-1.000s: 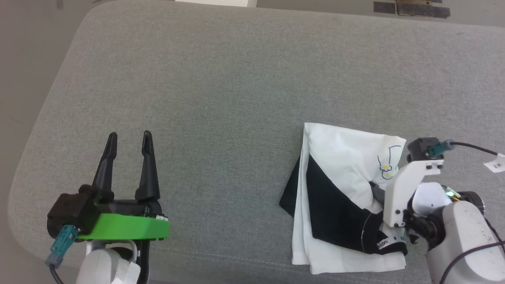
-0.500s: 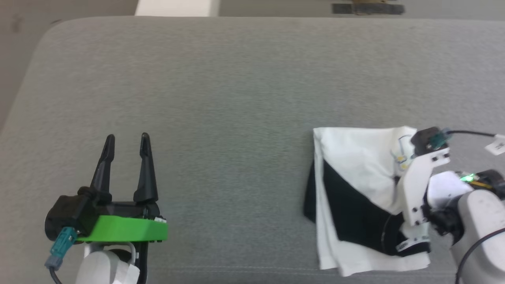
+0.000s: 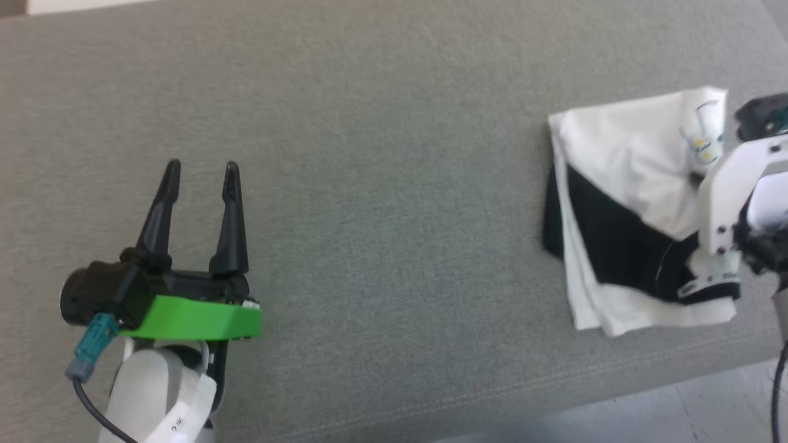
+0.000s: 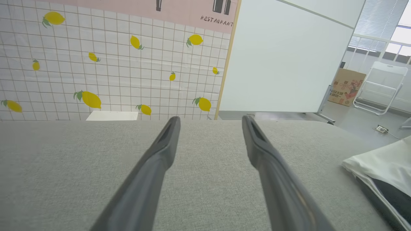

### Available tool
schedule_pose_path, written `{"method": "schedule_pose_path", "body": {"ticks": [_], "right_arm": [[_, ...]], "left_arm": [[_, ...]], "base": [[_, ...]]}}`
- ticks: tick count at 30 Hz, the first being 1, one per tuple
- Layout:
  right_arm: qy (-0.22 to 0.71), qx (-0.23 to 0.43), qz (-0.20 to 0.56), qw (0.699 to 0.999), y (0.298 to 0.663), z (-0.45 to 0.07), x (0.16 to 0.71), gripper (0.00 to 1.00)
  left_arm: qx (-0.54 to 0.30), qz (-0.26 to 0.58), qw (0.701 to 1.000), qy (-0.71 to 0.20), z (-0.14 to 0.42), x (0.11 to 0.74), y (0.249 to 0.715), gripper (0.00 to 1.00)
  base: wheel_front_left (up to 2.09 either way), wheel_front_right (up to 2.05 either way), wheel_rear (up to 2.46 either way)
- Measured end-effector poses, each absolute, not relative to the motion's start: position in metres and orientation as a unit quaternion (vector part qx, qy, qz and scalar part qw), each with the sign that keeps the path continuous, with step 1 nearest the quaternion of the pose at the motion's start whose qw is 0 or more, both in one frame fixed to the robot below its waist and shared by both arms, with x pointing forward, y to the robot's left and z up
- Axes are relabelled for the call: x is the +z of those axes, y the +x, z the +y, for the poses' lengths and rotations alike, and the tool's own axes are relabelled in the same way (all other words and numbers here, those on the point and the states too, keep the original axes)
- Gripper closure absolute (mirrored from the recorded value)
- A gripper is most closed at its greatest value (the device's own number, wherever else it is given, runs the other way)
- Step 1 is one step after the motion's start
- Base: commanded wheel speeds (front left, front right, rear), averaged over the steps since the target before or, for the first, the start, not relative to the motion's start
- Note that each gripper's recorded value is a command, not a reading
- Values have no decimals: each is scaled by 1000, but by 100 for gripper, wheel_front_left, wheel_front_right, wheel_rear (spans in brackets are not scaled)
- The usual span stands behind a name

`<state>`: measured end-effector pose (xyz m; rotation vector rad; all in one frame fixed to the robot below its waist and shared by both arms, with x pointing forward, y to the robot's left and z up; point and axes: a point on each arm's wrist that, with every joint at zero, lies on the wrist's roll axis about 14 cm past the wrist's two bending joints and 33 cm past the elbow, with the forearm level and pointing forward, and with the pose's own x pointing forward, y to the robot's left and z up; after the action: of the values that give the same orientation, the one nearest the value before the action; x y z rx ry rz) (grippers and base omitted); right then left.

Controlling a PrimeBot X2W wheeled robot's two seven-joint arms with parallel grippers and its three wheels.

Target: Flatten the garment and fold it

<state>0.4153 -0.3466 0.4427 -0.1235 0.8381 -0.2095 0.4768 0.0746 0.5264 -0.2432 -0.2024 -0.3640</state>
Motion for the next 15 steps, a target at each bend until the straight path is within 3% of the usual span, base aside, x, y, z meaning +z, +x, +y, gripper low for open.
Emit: {"method": "schedule_pose_path", "body": {"ticks": [10, 15], "right_arm": [[-128, -217, 434, 865, 418, -451, 450, 100], [-161, -246, 442, 847, 432, -479, 447, 100]], "left_arm": [[-190, -66, 972, -125, 66, 477, 511, 0], [-170, -43, 978, -116, 83, 449, 516, 0]], "base": [[0, 0, 0], [0, 0, 0]]}}
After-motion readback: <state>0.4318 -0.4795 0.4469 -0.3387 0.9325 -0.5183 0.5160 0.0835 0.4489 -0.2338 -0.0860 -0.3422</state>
